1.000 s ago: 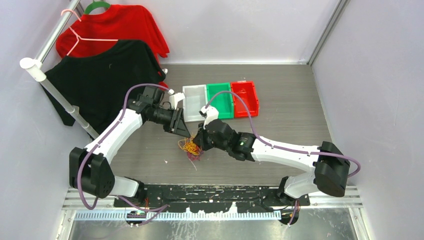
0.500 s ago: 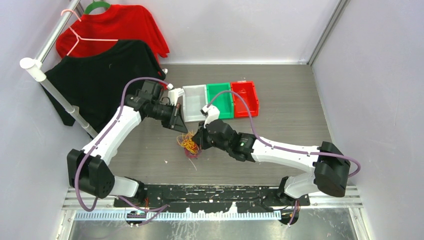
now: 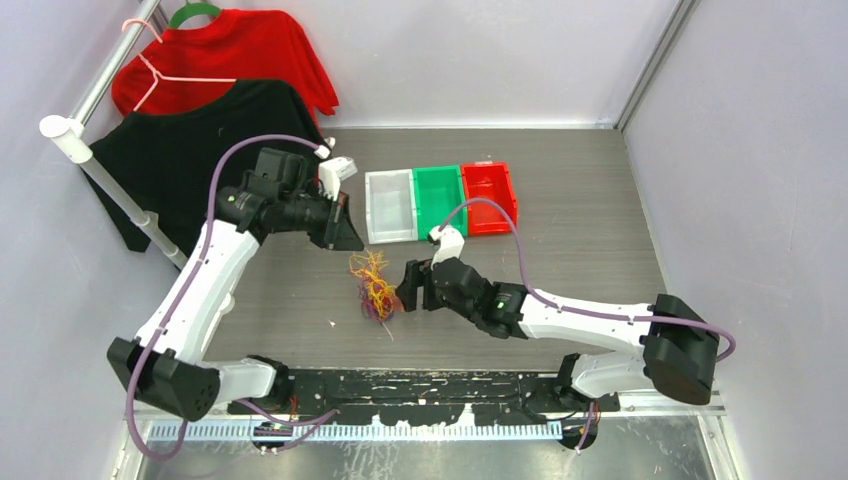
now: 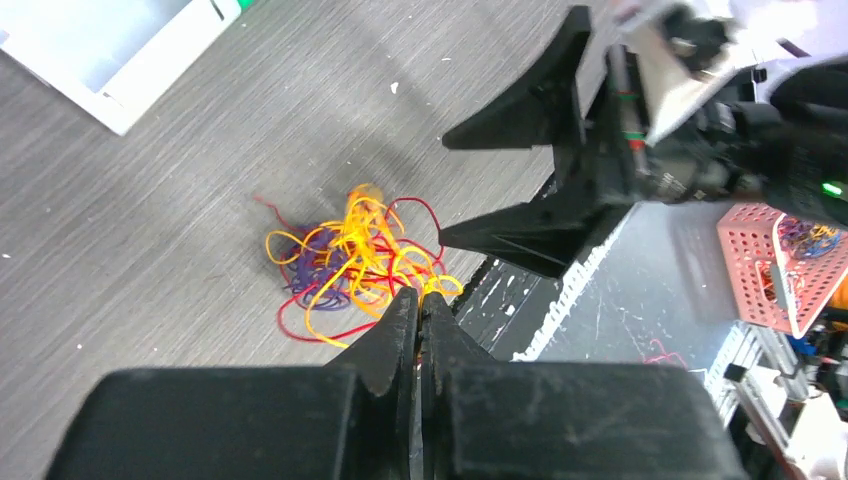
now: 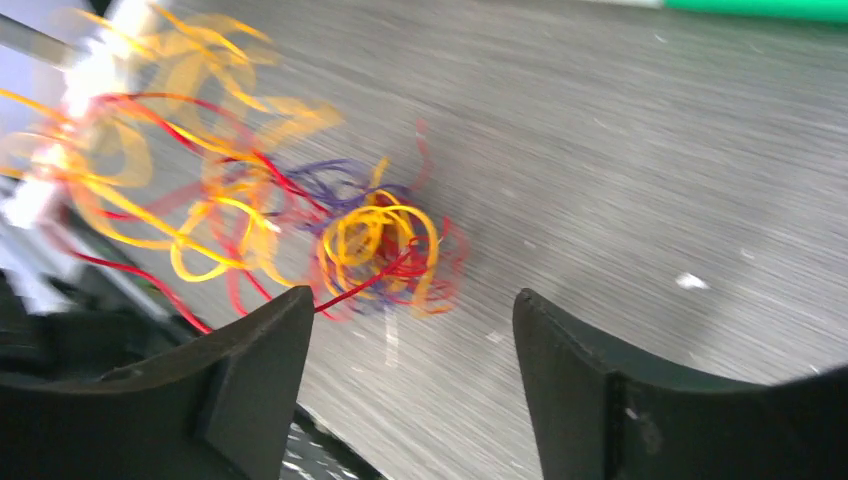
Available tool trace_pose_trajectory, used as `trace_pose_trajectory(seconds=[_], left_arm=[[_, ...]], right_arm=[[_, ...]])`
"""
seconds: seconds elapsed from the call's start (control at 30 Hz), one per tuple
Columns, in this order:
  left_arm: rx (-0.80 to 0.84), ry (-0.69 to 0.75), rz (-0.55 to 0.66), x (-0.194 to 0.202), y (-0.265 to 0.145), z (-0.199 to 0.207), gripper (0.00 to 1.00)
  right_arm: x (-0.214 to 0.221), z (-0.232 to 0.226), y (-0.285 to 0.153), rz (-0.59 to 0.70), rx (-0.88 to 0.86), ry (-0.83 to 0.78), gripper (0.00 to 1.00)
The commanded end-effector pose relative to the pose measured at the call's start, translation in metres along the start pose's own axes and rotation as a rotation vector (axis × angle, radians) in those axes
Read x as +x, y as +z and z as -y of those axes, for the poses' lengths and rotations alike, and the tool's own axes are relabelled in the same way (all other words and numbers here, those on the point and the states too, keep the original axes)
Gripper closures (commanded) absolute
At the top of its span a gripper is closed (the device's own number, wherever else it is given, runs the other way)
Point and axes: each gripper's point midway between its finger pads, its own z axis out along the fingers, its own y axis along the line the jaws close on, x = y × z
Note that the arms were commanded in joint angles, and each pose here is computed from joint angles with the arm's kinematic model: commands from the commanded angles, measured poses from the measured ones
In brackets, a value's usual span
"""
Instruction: Untangle the cables
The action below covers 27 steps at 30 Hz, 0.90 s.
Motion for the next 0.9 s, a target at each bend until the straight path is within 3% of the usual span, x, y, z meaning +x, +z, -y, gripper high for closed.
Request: trace_pose_trajectory(seconds=[0.0,0.07,0.17,0.47,0.73,0.87], left_arm=[[0.008,0.11,0.083,-0.011,-0.021,0.017,1.0],[0.023,0.109,0.064,-0.003,-0.017,0.018,1.0],[0.04,0.11,0.046,0.002,-0.013,0.022,1.0],[0.073,0.139,0.054,-0.003,-0.019,0.042,1.0],[0.066,0.138,0.077,-0.007,-0.026,0.048,1.0],[0.086,0.108,0.073,-0.007,-0.028,0.054,1.0]], right_arm=[[-0.009,0.016,-0.02,0.012,0.067,-0.028,0.14],[-0.029,0.003,-0.03,0.055,0.022,-0.028,0.06],[-0.056,-0.014,-0.04,0.11,-0.024,-0.034,0.03],[-0.095,-0.067,-0.034,0.17,-0.175,-0.064,0.04],[-0.097,-0.08,-0.015,0.183,-0.205,-0.049,0.06],[-0.111,-0.07,-0.003,0.267,-0.128,-0.002,0.12]])
